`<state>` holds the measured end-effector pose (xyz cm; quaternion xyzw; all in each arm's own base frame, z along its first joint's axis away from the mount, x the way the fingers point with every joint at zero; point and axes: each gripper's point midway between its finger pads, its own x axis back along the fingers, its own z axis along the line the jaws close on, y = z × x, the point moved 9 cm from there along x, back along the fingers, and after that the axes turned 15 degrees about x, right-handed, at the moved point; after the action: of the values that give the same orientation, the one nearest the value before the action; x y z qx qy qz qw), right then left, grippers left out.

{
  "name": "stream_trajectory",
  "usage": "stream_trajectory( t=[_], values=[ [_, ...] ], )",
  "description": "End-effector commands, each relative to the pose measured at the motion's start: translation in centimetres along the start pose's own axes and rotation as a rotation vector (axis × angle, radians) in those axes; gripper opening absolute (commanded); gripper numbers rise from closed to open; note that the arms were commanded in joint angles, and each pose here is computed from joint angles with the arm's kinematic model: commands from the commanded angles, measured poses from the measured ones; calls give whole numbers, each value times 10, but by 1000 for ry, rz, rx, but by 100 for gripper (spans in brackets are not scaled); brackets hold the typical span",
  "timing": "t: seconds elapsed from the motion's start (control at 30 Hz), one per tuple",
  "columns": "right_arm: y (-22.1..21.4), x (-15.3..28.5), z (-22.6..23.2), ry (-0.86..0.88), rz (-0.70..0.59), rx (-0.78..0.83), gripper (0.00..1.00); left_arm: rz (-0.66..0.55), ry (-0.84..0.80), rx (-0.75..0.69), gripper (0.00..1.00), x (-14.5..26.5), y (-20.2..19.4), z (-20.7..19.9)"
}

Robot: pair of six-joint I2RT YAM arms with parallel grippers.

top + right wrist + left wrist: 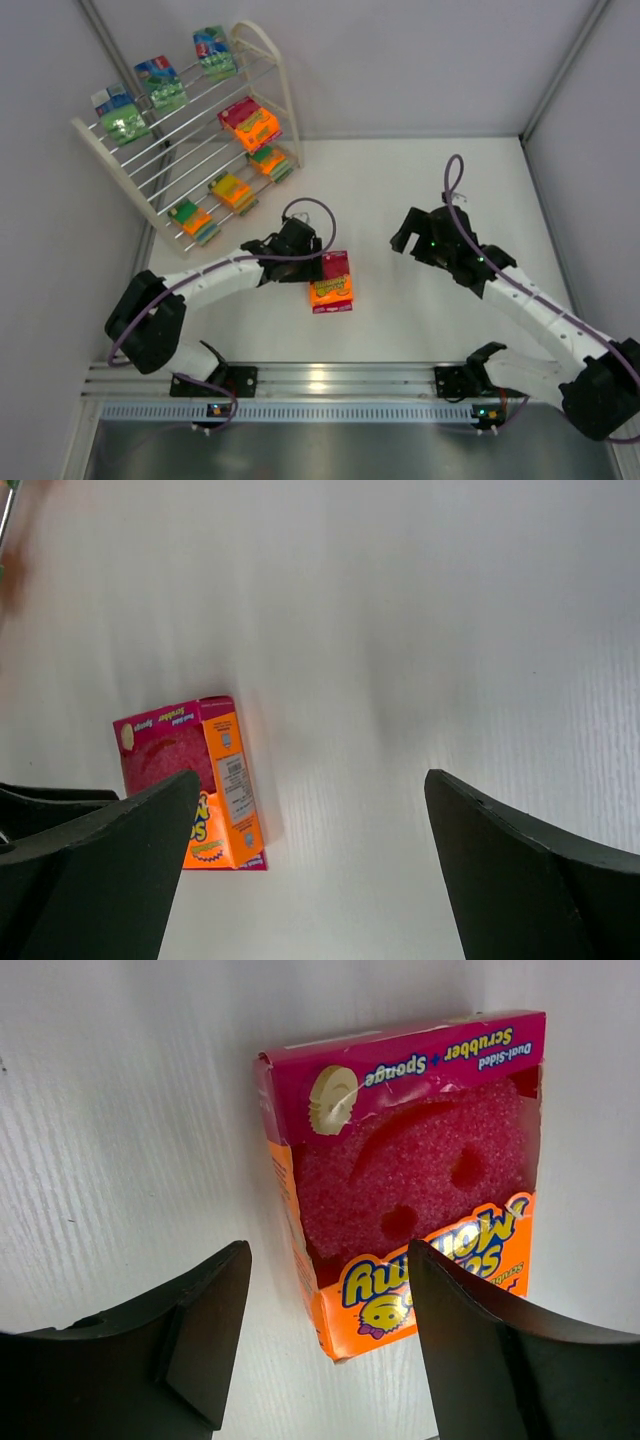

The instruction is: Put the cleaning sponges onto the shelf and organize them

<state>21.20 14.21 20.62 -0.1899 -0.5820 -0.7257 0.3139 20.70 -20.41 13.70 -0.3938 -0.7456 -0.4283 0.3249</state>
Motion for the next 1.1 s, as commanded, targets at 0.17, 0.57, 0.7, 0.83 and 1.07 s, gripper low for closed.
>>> stream_trajectory(
  t=[0.17, 0.57, 0.7, 0.83, 1.07],
  values=[
    [-10, 17, -28, -90, -24, -60, 99, -27, 61, 27, 68, -12, -1, 4],
    [-17, 3, -26, -64, 25, -72, 99, -54, 90, 20, 67, -19, -1, 0],
    [-16, 4, -27, -69, 14, -74, 100, -53, 115, 30, 65, -25, -5, 1],
    [-19, 2, -27, -66, 28, -74, 99, -77, 118, 52, 49, -23, -2, 0],
    [-29, -1, -28, -53, 50, -85, 99, -124, 42, 121, 37, -3, 11, -13]
  ],
)
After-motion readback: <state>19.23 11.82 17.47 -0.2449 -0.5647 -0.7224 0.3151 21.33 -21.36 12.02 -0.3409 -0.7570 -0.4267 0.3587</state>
